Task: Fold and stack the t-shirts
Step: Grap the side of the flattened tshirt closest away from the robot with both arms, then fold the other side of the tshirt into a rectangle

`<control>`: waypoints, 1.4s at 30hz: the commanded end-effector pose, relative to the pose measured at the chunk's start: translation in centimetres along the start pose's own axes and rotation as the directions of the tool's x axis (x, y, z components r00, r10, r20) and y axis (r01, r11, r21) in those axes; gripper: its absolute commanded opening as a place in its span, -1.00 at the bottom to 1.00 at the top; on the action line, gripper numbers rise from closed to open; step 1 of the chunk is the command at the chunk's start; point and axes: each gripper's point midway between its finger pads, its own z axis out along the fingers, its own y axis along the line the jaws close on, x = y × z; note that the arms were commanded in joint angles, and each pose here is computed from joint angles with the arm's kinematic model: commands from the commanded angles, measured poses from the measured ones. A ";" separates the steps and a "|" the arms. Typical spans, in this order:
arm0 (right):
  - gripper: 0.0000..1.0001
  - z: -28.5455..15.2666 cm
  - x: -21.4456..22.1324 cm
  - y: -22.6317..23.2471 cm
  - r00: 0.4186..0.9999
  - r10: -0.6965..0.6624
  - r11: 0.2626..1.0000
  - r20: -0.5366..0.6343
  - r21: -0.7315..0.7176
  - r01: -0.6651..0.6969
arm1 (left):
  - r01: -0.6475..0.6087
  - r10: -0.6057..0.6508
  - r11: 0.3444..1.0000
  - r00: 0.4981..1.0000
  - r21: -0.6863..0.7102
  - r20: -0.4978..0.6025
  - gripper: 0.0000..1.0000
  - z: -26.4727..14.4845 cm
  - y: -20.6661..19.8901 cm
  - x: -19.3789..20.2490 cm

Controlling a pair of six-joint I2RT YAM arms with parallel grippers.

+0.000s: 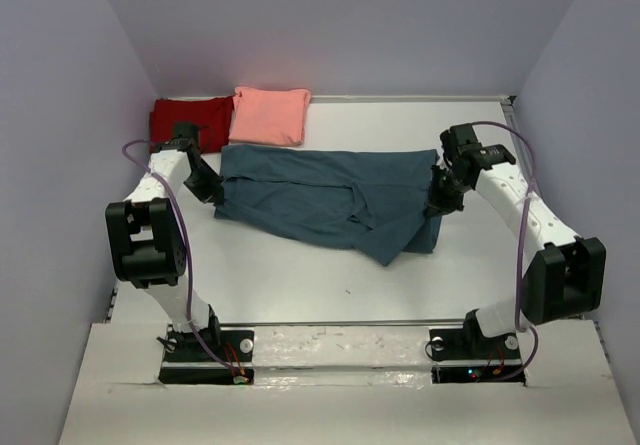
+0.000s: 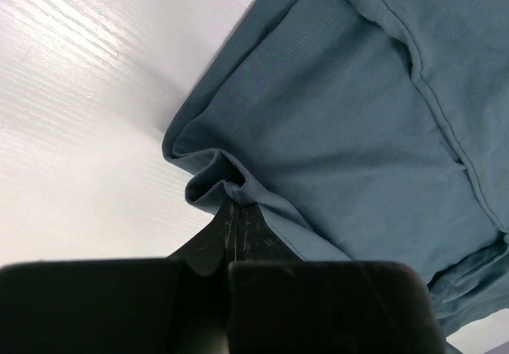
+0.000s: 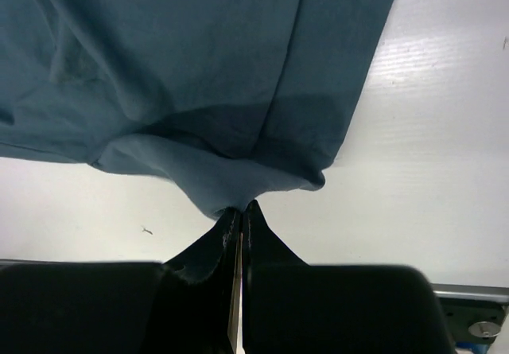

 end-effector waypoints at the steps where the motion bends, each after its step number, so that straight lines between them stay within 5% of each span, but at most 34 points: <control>1: -1.00 -1.0 -3.7 0.8 0.995 -0.053 0.997 0.089 -0.050 0.057 | -0.003 0.002 0.999 0.999 0.036 0.040 -1.00 -2.1 -0.6 -0.9; 42: -1.00 1.0 -15.0 -2.9 0.985 0.064 0.998 0.163 -0.017 -0.062 | 0.006 -0.009 1.000 0.996 0.029 0.086 -1.00 -1.3 -2.5 -5.5</control>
